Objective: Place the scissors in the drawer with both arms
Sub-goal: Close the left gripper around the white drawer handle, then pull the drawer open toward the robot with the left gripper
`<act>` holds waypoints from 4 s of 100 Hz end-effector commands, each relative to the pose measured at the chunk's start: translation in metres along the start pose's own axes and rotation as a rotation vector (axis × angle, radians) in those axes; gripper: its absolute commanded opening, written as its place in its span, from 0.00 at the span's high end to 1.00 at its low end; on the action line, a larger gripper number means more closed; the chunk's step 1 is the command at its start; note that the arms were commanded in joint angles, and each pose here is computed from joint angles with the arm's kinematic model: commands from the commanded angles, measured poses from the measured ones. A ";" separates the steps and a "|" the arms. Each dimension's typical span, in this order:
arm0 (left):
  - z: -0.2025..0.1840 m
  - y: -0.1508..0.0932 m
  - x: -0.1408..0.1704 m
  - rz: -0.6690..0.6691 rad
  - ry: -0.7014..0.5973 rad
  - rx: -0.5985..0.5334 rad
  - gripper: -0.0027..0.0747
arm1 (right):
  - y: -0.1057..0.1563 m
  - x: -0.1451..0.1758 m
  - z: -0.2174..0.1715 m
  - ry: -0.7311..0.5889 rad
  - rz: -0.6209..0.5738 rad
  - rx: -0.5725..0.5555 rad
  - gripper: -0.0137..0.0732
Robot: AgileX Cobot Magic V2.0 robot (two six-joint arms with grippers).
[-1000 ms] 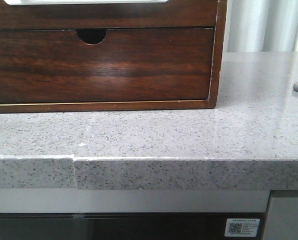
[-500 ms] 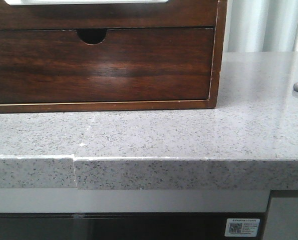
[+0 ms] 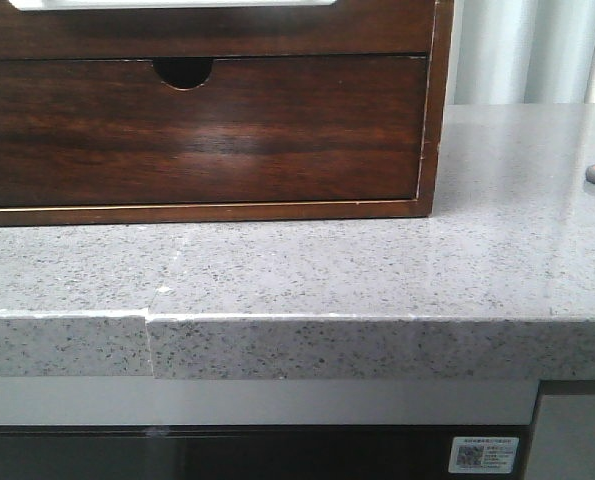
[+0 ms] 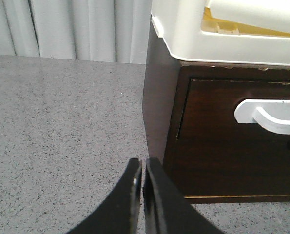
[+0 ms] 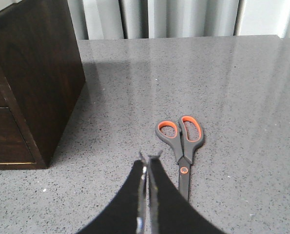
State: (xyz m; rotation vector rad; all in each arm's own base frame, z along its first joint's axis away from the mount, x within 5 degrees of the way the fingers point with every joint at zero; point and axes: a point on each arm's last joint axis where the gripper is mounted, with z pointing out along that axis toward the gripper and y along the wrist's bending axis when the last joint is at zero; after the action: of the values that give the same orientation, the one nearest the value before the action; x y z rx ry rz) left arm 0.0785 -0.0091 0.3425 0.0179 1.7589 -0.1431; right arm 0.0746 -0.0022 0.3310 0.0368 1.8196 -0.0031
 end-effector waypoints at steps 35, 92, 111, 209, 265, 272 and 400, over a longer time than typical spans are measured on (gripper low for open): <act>0.000 0.004 -0.016 0.116 -0.081 -0.058 0.36 | -0.001 -0.020 -0.002 -0.132 -0.035 0.015 0.40; -0.001 -0.005 -0.018 -0.151 -0.106 0.060 0.31 | -0.001 -0.021 -0.002 -0.144 -0.035 0.013 0.29; 0.009 -0.018 -0.017 -0.488 -0.028 0.211 0.31 | -0.001 -0.021 -0.002 -0.144 -0.035 0.013 0.29; 0.136 -0.056 0.004 -1.053 0.399 0.745 0.57 | -0.001 -0.021 -0.002 -0.144 -0.035 0.013 0.29; 0.158 -0.054 -0.017 -0.996 0.335 0.721 0.58 | -0.001 -0.021 -0.002 -0.144 -0.035 0.013 0.29; 0.158 -0.054 -0.016 -0.992 0.335 0.719 0.58 | -0.001 -0.021 -0.002 -0.144 -0.035 0.013 0.29; 0.151 -0.060 -0.016 -0.941 0.370 0.811 0.90 | -0.001 -0.021 -0.002 -0.144 -0.035 0.013 0.29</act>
State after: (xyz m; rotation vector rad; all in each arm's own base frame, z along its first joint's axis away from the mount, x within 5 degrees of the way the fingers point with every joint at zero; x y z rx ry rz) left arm 0.2336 -0.0763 0.3097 -0.3513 1.9356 -1.4475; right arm 0.0758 -0.0027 0.3353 0.0250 1.7723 -0.0196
